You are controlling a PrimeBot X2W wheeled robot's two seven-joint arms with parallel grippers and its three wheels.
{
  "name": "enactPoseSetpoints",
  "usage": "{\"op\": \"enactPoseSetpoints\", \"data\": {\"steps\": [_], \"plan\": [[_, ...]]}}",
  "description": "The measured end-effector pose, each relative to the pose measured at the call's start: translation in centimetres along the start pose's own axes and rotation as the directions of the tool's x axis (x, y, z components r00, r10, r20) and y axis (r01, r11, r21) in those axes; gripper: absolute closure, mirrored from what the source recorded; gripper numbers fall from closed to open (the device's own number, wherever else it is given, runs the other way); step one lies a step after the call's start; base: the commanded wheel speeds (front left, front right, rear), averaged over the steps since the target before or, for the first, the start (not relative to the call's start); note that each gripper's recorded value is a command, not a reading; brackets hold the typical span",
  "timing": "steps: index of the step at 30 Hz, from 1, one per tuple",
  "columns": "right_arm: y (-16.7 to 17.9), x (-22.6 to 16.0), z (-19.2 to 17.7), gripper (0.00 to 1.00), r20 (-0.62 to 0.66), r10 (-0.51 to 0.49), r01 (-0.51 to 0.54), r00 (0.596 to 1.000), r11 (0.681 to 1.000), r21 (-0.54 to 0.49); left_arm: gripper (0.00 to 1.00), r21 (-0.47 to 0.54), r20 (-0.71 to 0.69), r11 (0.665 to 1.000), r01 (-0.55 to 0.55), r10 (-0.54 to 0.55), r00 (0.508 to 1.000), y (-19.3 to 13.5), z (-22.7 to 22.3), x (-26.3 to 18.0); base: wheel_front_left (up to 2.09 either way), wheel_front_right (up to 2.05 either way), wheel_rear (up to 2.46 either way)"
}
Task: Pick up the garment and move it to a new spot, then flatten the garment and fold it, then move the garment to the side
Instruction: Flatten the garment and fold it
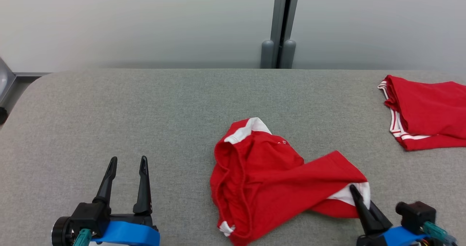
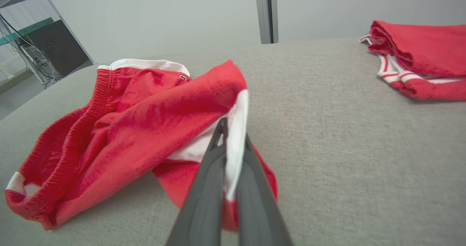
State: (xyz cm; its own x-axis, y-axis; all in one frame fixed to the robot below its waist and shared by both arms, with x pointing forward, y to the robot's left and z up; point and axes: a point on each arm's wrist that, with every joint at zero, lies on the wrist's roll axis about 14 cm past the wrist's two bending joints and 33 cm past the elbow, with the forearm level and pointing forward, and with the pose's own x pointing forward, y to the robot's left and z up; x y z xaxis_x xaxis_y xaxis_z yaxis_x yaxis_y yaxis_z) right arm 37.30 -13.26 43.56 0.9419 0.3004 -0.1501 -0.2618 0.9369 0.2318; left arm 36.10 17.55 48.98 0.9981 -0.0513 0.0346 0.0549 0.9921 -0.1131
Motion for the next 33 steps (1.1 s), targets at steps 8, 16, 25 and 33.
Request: {"op": "enactPoseSetpoints", "data": {"steps": [8,16,25,33], "plan": [[-3.7,-2.9,0.1,0.00,0.013,-0.136,0.136,0.991,0.991,0.004,0.00,-0.006,0.005,1.000,0.021,-0.021,1.000,-0.7,0.1,0.2,0.00,0.00,0.00],[-4.2,-2.7,4.3,0.00,0.159,-0.166,0.176,0.973,0.983,-0.056,0.00,-0.005,-0.003,1.000,0.027,-0.027,1.000,-0.9,-0.1,0.1,0.00,0.00,0.00],[-1.1,-2.0,7.3,0.00,0.274,-0.120,0.136,0.954,0.990,-0.038,0.00,0.008,-0.006,0.999,0.036,-0.036,0.999,-1.1,-0.2,0.1,0.00,0.00,0.00],[-0.1,-2.1,6.0,0.00,0.243,-0.118,0.124,0.963,0.992,-0.012,0.00,0.042,-0.026,0.996,0.080,-0.079,0.997,-2.1,-0.8,0.2,0.00,0.00,0.00]]}}
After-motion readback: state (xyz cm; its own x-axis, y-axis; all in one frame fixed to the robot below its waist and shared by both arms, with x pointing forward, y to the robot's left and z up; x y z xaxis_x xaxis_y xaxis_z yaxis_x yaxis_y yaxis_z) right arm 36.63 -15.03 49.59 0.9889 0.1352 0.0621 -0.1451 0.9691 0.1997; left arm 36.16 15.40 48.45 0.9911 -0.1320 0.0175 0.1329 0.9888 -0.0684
